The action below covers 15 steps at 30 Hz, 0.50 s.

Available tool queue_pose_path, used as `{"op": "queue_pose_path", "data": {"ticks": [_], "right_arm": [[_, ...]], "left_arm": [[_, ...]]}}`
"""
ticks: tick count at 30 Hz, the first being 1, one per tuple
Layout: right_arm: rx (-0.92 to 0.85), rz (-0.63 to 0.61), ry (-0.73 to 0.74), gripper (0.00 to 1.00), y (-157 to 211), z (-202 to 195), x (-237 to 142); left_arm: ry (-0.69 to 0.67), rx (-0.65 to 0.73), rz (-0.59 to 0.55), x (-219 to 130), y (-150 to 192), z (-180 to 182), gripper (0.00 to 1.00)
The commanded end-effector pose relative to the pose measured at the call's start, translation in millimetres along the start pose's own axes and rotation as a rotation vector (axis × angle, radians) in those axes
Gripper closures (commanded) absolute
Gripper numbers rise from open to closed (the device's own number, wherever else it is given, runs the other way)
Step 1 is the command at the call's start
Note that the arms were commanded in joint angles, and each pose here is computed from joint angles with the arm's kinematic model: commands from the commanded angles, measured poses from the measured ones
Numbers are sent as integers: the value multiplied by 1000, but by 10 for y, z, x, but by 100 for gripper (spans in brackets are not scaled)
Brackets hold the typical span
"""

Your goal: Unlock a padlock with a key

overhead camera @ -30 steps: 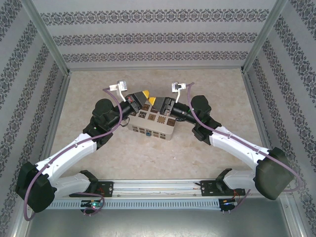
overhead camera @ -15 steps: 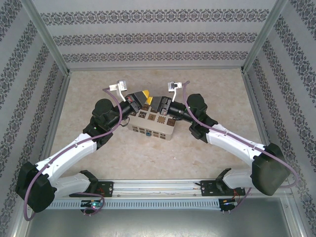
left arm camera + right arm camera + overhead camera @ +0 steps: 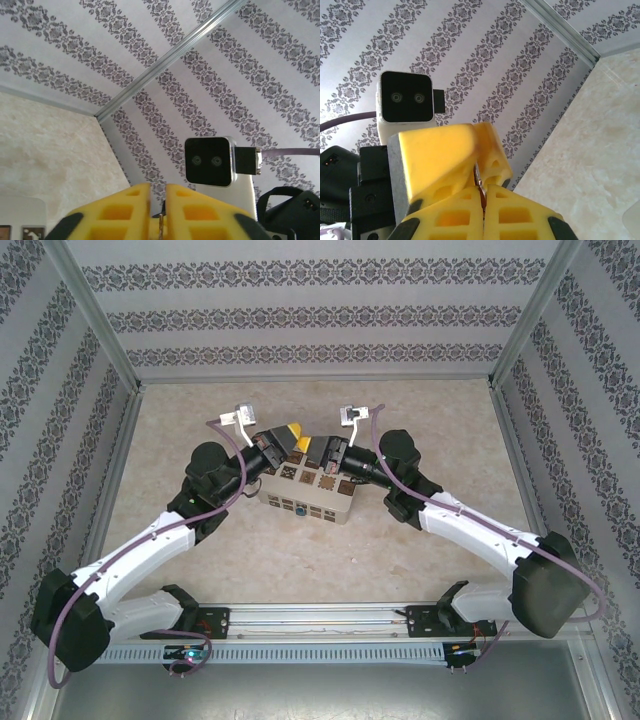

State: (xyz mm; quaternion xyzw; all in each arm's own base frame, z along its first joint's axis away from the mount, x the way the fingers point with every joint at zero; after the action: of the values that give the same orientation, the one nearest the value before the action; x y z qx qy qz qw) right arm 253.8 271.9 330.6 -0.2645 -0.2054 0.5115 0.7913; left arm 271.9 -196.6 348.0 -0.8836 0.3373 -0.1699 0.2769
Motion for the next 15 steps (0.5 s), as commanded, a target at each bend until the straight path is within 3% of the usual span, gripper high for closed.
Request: {"op": "queue_pose_path", "data": {"ticks": [1, 3, 8, 15], "right_arm": [[-54, 10, 39, 100, 28, -13, -107], [-78, 37, 77, 100, 71, -83, -157], [-161, 171, 208, 100, 289, -334, -268], [-155, 324, 321, 100, 676, -791, -308]], "left_arm": [[29, 16, -61, -160, -134, -62, 76], [6, 22, -69, -250, -157, -12, 63], [-86, 51, -38, -505, -138, 161, 52], [-331, 174, 163, -860, 227, 573, 36]]}}
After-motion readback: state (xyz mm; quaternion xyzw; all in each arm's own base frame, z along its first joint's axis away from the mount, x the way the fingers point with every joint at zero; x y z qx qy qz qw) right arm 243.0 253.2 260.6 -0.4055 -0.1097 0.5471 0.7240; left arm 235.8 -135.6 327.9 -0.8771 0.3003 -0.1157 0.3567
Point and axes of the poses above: each hand's point on the last joint's axis, 136 mm out from that joint toward the fingers, its own x axis out along the fingers, its own z axis along the line the jaws close on, y = z × x, the point moved 6 cm from there along -x, back along the fingers, and after that the axes turned 2 degrees about -x, right-handed, at the moved point
